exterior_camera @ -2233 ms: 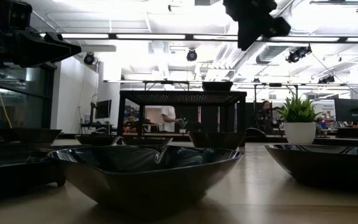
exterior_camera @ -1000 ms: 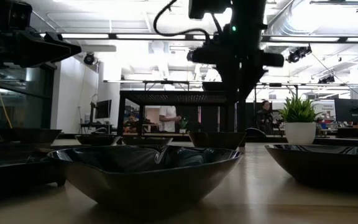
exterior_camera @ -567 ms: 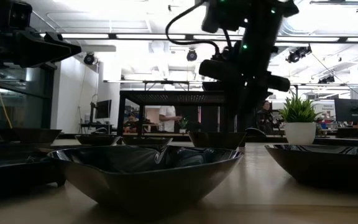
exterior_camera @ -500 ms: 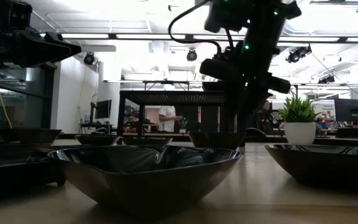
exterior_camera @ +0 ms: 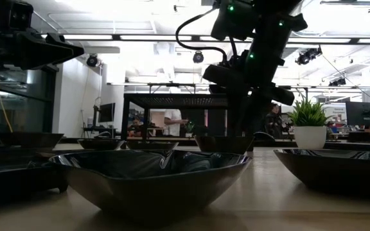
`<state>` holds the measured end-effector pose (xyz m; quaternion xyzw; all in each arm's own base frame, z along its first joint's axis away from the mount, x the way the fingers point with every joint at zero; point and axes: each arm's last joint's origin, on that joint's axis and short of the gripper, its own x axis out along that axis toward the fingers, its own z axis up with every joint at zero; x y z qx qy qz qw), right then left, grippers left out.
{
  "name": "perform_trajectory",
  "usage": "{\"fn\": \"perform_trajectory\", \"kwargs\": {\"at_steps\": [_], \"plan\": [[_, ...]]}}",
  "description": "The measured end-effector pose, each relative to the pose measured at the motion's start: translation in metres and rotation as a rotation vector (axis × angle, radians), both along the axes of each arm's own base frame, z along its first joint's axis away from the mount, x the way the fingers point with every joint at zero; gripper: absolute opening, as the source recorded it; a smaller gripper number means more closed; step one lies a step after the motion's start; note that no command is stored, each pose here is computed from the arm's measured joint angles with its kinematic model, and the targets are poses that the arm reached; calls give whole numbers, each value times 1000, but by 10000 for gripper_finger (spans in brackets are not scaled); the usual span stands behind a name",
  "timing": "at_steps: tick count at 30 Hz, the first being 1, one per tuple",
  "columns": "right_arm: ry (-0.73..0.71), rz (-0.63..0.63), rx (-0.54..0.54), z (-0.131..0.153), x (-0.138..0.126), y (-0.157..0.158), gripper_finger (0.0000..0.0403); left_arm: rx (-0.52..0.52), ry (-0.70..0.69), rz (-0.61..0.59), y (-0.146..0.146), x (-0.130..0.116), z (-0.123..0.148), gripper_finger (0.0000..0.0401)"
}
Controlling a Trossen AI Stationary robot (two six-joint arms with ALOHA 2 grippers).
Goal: Pick & Place Mini shaped plates
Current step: Stack the right black distorted square plate on top of the black distorted square plates on the shelf
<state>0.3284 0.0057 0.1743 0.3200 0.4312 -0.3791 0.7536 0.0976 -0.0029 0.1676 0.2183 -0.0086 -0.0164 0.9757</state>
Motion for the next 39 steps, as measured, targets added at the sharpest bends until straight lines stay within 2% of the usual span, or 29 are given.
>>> {"fn": "perform_trajectory", "kwargs": {"at_steps": [17,39], "plan": [[44,-40,44,-2,-4,-16,133,0,0,0,0,0,0,170],[88,-12,98,-18,1,-14,133,0,0,0,0,0,0,170]]}}
